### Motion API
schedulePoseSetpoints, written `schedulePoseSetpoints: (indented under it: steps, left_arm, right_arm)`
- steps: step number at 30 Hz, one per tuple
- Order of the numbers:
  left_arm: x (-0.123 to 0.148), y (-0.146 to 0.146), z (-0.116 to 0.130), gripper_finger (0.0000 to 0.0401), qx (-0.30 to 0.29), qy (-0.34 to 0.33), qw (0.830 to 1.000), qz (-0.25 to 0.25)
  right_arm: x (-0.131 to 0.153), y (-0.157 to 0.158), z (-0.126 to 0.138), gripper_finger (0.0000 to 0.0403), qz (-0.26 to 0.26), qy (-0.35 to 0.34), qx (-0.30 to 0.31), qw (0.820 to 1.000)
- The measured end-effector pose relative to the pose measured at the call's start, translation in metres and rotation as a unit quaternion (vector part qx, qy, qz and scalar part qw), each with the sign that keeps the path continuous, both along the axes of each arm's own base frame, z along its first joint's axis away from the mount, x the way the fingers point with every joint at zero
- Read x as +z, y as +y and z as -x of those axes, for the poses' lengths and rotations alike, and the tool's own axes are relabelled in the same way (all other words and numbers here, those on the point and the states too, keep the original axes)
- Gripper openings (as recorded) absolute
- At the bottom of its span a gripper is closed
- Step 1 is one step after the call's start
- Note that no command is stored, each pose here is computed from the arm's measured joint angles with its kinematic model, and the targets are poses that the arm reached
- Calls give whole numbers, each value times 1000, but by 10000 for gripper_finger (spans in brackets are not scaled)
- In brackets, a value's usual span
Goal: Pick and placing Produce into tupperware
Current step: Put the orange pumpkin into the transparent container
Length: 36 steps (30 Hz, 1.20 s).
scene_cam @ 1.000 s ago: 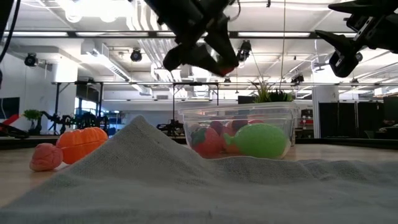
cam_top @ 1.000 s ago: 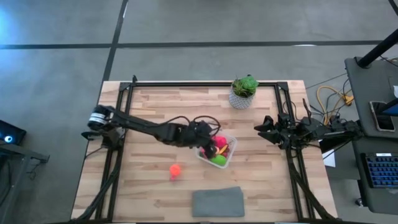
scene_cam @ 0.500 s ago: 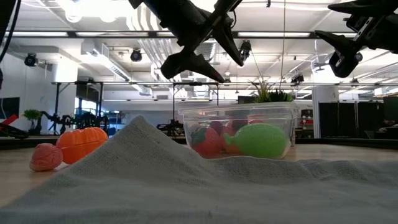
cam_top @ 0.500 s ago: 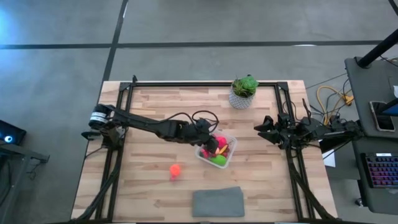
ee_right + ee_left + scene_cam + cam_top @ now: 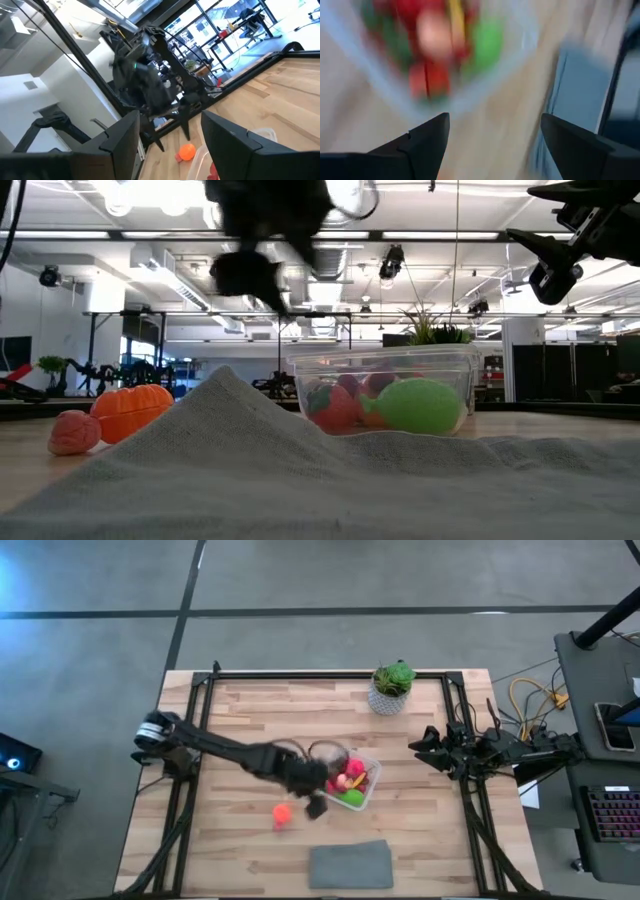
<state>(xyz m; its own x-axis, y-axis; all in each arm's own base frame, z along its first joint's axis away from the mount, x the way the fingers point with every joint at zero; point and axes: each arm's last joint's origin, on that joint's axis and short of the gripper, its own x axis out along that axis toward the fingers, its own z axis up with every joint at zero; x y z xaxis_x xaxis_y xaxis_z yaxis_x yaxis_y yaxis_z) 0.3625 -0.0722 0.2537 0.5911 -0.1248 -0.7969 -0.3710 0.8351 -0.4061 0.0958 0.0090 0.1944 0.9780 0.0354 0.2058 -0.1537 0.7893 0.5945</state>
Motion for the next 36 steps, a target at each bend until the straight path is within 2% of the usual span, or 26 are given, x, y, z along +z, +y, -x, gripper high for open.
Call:
schedulePoseSetpoints:
  steps: [2, 3, 5, 7, 10, 15, 20, 36]
  left_arm:
    - [-7, -13, 15, 299, -11, 73, 997, 14]
    - [-9, -18, 22, 299, 12, 111, 993, 29]
    - [-14, -24, 35, 299, 100, 185, 976, 63]
    - [-17, -26, 47, 299, 180, 241, 951, 69]
    - [-18, -35, 53, 299, 253, 240, 935, 61]
    - [-21, -42, 52, 299, 324, 229, 914, 90]
    - [-35, -45, 50, 299, 337, 256, 900, 103]
    - [-69, -48, 45, 299, 341, 295, 889, 75]
  right_arm:
    - [0, 0, 0, 206, 0, 0, 0, 1000]
    - [0, 0, 0, 206, 0, 0, 0, 1000]
    - [0, 0, 0, 206, 0, 0, 0, 1000]
    - [0, 0, 0, 206, 0, 0, 0, 1000]
    - [0, 0, 0, 206, 0, 0, 0, 1000]
    - [0, 0, 0, 206, 0, 0, 0, 1000]
    - [0, 0, 0, 206, 0, 0, 0, 1000]
    - [0, 0, 0, 206, 0, 0, 0, 1000]
